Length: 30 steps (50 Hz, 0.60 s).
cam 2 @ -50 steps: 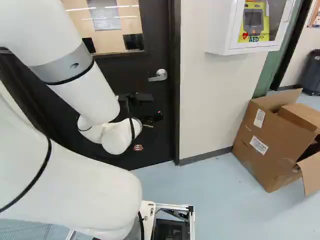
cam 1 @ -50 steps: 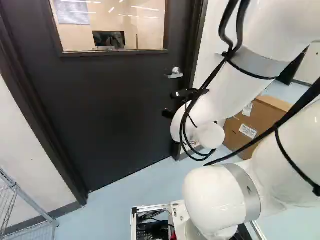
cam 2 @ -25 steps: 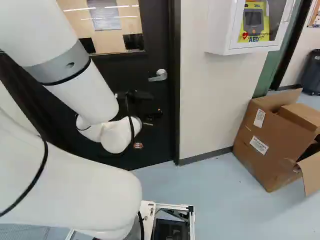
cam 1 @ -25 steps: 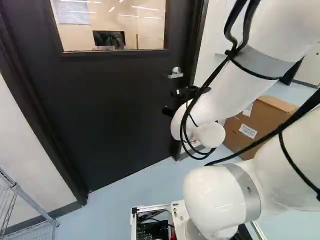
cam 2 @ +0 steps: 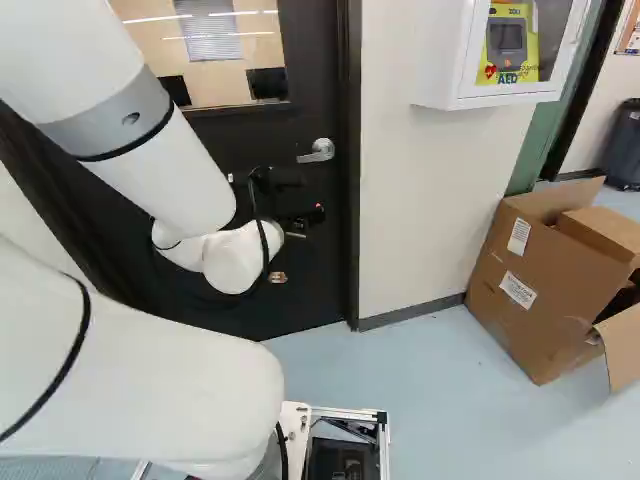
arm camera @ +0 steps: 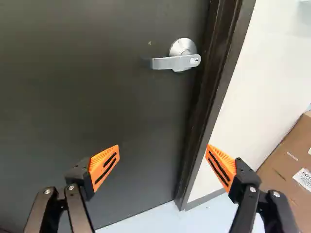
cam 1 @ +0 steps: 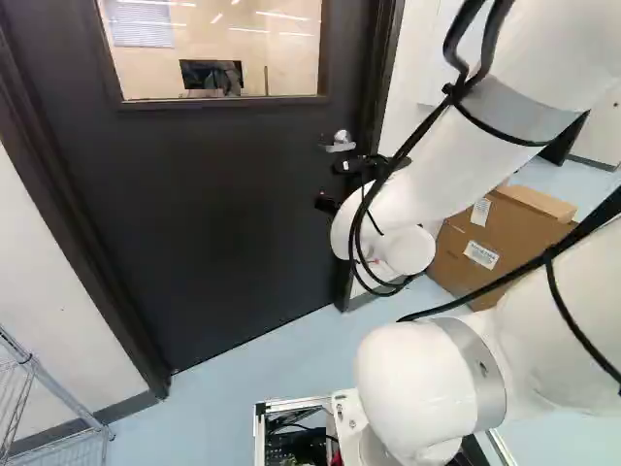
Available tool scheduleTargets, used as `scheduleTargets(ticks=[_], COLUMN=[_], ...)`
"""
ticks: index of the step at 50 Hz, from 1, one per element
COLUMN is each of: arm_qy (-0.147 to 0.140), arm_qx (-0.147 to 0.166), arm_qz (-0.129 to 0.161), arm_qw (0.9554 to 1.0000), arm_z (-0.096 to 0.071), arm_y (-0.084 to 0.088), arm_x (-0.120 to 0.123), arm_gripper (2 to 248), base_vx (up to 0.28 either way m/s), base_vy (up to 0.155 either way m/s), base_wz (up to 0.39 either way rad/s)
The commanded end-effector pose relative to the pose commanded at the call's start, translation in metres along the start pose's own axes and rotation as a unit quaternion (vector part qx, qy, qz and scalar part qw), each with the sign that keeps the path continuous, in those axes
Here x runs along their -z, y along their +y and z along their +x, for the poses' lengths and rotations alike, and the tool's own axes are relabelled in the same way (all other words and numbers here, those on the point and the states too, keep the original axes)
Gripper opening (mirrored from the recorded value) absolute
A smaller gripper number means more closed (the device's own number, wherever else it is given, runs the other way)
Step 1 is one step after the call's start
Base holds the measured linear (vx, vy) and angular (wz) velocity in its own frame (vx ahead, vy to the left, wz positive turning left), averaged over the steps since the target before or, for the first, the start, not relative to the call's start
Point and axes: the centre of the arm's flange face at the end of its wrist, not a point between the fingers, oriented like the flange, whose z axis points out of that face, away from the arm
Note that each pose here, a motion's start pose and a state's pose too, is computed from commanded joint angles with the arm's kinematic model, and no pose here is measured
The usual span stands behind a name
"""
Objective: Open the door and move inside
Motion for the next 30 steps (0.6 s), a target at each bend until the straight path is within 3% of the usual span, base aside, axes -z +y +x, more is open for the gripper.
scheduleTargets(ticks=[30], arm_qy=[0.033], arm_qx=[0.0], arm_qz=[0.0], arm_qw=[0.9994], arm_z=[0.039], arm_y=[0.0], arm_x=[-0.025], arm_gripper=[247], base_vx=[0.0], base_vy=[0.0], base_wz=[0.0])
